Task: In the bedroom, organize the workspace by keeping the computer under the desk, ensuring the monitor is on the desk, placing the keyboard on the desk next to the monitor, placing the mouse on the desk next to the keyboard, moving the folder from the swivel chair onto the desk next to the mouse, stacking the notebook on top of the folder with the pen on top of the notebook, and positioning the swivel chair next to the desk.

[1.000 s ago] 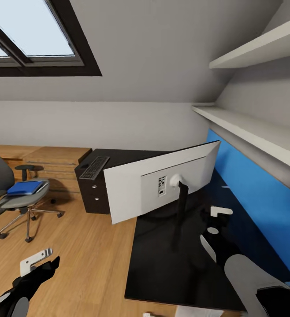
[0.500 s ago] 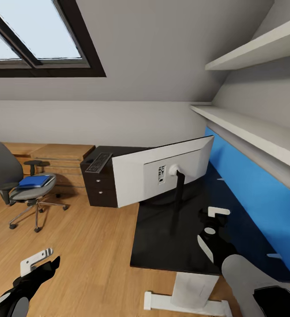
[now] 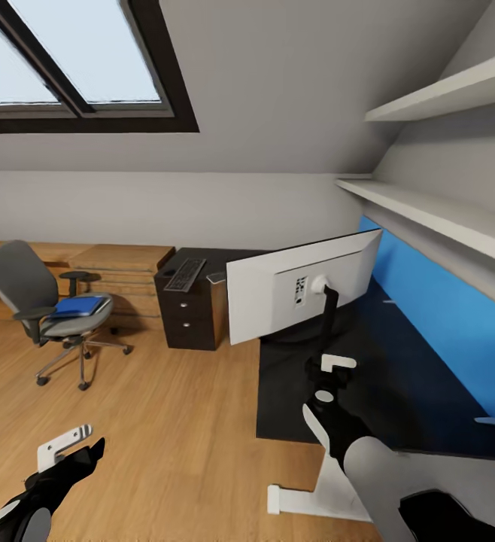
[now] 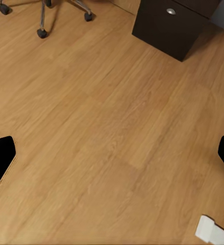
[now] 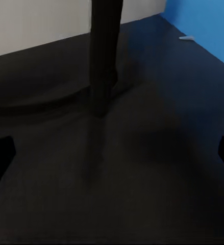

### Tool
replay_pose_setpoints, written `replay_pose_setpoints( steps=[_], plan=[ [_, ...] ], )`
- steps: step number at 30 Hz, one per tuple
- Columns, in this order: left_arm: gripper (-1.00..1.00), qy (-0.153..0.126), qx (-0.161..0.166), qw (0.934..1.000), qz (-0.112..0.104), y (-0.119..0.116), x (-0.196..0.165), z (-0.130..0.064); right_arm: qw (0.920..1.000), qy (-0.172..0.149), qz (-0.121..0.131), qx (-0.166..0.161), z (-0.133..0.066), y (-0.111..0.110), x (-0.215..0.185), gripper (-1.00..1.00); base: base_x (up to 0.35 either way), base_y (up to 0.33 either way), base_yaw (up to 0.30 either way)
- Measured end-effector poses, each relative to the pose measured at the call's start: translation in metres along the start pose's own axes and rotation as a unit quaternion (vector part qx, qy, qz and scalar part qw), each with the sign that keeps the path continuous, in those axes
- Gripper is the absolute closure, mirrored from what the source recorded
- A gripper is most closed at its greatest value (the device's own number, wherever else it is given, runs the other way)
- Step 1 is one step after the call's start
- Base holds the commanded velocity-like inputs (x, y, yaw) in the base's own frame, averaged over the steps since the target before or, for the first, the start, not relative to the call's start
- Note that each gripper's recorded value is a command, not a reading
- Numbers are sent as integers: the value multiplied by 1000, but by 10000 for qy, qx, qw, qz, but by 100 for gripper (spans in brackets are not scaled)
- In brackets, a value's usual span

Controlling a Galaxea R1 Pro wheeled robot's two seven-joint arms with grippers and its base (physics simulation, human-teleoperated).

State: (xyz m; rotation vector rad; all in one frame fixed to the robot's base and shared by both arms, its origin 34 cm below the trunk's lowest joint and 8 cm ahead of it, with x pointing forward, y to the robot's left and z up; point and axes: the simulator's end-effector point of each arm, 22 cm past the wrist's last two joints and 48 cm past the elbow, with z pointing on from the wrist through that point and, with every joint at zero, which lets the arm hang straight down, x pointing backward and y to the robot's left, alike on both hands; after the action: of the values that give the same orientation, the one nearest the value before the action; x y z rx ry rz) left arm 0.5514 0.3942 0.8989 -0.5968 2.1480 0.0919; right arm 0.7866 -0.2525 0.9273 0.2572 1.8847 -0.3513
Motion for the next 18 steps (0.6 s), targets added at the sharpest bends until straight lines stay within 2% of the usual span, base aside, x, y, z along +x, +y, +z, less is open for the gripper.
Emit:
replay_pose_setpoints(
  steps=[7,10,11,18],
  plan=[
    [-100,4,7,10000,10,-1,1,0,9995,3,-60,-316,-17,40,1,-100,-63,267,0],
    [-100,19,67,10000,53,-8,3,0,9987,-48,-235,-448,-22,52,1,-100,-17,87,0],
    [-100,31,103,9999,84,-13,4,0,9980,-52,-369,-511,-24,57,3,-100,-9,46,0],
    [-100,53,171,9997,150,-21,7,-1,9949,46,-825,-580,-30,65,11,-100,-3,23,0]
  ],
)
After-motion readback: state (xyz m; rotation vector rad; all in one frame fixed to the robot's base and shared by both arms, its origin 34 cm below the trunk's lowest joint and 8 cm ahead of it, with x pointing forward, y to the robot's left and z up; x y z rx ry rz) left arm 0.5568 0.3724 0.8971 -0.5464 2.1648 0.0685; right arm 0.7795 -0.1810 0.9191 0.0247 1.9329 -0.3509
